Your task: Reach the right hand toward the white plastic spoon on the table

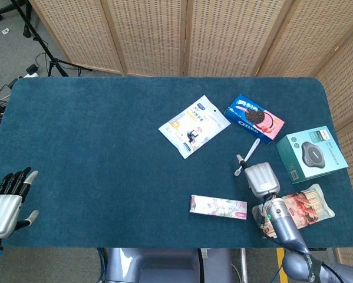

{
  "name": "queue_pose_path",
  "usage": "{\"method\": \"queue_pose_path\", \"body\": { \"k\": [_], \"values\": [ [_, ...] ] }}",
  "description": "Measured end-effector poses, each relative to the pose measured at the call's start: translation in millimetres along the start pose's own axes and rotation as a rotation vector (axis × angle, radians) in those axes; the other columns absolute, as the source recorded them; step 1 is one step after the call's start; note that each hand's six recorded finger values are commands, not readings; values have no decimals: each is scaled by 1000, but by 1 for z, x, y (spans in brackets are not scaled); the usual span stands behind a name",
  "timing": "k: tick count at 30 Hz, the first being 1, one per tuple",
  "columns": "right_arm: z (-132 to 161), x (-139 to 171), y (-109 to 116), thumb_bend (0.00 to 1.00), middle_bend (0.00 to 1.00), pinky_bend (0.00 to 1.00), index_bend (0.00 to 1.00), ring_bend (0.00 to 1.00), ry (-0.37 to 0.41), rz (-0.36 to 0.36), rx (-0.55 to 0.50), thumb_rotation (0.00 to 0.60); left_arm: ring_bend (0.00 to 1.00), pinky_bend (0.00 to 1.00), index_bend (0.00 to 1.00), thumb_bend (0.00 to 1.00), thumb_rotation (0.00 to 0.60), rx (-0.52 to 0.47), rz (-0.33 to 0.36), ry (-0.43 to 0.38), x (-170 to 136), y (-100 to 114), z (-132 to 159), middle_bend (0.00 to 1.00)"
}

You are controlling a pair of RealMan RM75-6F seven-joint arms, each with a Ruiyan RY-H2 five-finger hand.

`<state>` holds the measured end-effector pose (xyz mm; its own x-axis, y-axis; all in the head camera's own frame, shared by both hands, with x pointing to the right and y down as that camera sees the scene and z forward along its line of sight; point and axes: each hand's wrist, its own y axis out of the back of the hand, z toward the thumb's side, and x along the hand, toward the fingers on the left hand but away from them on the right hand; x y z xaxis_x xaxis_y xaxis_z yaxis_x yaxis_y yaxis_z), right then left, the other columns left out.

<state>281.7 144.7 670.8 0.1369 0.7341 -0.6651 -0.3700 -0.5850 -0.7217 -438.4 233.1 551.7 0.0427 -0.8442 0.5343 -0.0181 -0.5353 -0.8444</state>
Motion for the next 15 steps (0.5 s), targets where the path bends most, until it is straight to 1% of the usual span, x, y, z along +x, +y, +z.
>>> {"method": "queue_pose_path", "body": {
  "k": [7, 11, 15],
  "values": [
    [3, -28, -7, 930, 690, 837, 0, 842, -38, 113, 29, 600, 0, 52, 0, 253, 600, -4, -4, 8, 2, 0, -2, 0],
    [-3, -35, -17, 930, 690, 837, 0, 842, -67, 165, 49, 600, 0, 52, 0, 253, 600, -6, -3, 8, 2, 0, -2, 0],
    [-12, -35, -22, 930, 690, 837, 0, 843, -92, 193, 66, 600, 0, 52, 0, 253, 600, -4, -7, 4, 1, -1, -1, 0]
  ]
}}
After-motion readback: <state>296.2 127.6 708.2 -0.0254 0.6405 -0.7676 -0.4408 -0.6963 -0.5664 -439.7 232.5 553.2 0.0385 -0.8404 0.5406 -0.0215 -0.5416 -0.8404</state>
